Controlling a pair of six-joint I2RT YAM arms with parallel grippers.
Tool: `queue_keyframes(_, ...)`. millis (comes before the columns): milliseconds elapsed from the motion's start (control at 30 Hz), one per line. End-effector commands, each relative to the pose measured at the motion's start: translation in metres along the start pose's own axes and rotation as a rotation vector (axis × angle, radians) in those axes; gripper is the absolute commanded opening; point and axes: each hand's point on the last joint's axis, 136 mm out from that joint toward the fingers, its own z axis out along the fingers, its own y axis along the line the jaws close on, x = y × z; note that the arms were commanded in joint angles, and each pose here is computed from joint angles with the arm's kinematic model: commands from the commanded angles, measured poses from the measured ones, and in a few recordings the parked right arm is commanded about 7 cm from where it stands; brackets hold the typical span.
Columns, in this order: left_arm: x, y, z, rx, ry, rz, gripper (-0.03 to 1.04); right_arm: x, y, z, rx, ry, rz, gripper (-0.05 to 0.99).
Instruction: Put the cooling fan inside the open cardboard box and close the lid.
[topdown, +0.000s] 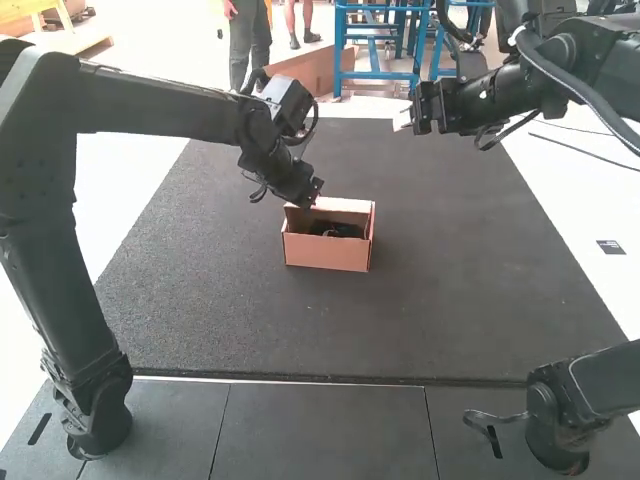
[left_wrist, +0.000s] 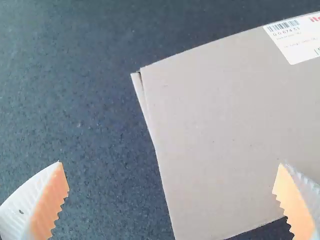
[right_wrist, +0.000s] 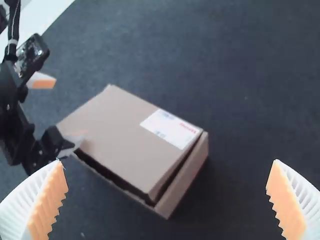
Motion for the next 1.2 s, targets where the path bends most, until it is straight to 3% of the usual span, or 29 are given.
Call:
queue_keyframes(0, 0.017, -0.021, 0.011, 0.032, 0.042, 0.046, 0.97, -0.011, 0.007, -0.019, -0.034, -0.036, 0.013, 0.92)
queue_keyframes(333, 0.060, -0.041, 0.034, 0.051, 0.125, 0.096, 0.97, 0.064, 0.033, -0.022, -0.174, 0.250, 0.105, 0.92)
queue_keyframes(567, 0.043, -0.037, 0.026, 0.048, 0.088, 0.055, 0.97, 0.066, 0.034, -0.027, -0.175, 0.248, 0.103, 0.92)
queue_keyframes(733, -0.003, -0.001, -0.004, 0.009, -0.022, -0.055, 0.97, 0.064, 0.033, -0.026, -0.166, 0.241, 0.100, 0.91)
queue_keyframes(900, -0.040, 0.038, -0.034, -0.031, -0.123, -0.125, 0.97, 0.071, 0.015, -0.021, -0.073, 0.250, 0.029, 0.91)
queue_keyframes(1033, -0.048, 0.053, -0.054, -0.049, -0.127, -0.111, 0.97, 0.075, 0.014, -0.021, -0.072, 0.261, 0.027, 0.91)
queue_keyframes(1167, -0.033, 0.058, -0.060, -0.063, -0.069, -0.112, 0.97, 0.078, 0.013, -0.020, -0.070, 0.270, 0.024, 0.91)
